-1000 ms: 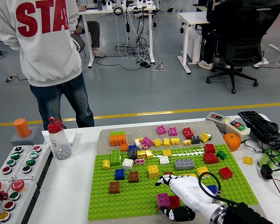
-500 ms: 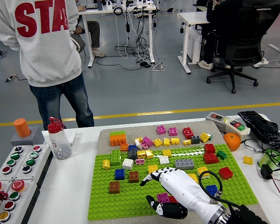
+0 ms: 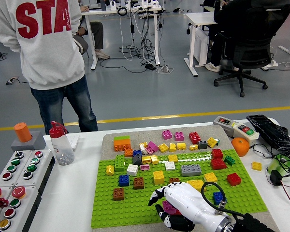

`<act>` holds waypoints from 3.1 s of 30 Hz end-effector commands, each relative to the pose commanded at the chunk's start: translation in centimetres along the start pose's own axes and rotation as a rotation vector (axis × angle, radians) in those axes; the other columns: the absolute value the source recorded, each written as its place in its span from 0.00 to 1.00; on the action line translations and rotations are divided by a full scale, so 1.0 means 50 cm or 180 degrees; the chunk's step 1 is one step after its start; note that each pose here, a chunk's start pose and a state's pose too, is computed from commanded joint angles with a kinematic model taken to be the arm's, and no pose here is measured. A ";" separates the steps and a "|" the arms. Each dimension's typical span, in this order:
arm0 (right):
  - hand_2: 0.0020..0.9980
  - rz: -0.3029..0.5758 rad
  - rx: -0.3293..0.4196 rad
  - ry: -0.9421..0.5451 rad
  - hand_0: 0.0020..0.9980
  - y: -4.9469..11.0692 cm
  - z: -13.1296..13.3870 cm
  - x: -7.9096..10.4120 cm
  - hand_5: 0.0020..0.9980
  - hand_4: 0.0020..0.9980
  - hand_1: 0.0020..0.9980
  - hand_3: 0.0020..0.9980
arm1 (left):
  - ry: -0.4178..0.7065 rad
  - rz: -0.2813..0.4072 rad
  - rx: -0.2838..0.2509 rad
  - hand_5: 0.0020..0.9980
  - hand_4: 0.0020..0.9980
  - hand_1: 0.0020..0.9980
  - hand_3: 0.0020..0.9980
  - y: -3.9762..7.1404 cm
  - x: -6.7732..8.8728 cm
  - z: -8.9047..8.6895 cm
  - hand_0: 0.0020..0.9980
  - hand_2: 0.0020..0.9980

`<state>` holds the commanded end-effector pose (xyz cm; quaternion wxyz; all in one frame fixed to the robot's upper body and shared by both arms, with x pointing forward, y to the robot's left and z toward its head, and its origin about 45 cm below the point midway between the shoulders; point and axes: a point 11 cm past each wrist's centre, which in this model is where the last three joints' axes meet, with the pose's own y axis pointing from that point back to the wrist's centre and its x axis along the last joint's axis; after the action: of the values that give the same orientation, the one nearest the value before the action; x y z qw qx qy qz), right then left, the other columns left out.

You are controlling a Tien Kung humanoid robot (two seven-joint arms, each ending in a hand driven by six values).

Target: Pick up the brick,pile it on top of brick,press brick,pick up the brick,pile it on top of brick,press brick

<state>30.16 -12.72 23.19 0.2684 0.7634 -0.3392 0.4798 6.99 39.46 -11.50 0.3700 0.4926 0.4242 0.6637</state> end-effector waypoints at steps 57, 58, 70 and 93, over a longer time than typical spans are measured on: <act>0.58 -0.0288 -0.0214 0.0153 0.59 0.000 0.030 -0.033 0.13 0.36 0.60 0.55 | 0.0014 -0.0008 -0.0024 1.00 0.30 0.68 0.57 0.001 -0.001 0.008 0.65 0.70; 0.58 -0.0296 -0.0218 0.0151 0.59 0.001 0.030 -0.034 0.13 0.36 0.60 0.55 | 0.0014 -0.0008 -0.0024 1.00 0.30 0.68 0.57 0.001 -0.001 0.008 0.65 0.70; 0.58 -0.0382 -0.0276 0.0146 0.58 0.003 0.036 -0.044 0.14 0.36 0.60 0.55 | 0.0011 -0.0008 -0.0024 1.00 0.30 0.68 0.57 0.001 -0.001 0.008 0.65 0.70; 0.57 0.0189 -0.0184 -0.0030 0.58 0.007 0.020 0.015 0.15 0.36 0.59 0.55 | -0.0005 0.0000 0.0008 1.00 0.30 0.68 0.57 0.000 0.000 -0.002 0.65 0.70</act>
<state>30.68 -13.88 23.53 0.2744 0.7472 -0.3767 0.4739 6.90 39.44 -11.52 0.3697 0.4936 0.4248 0.6627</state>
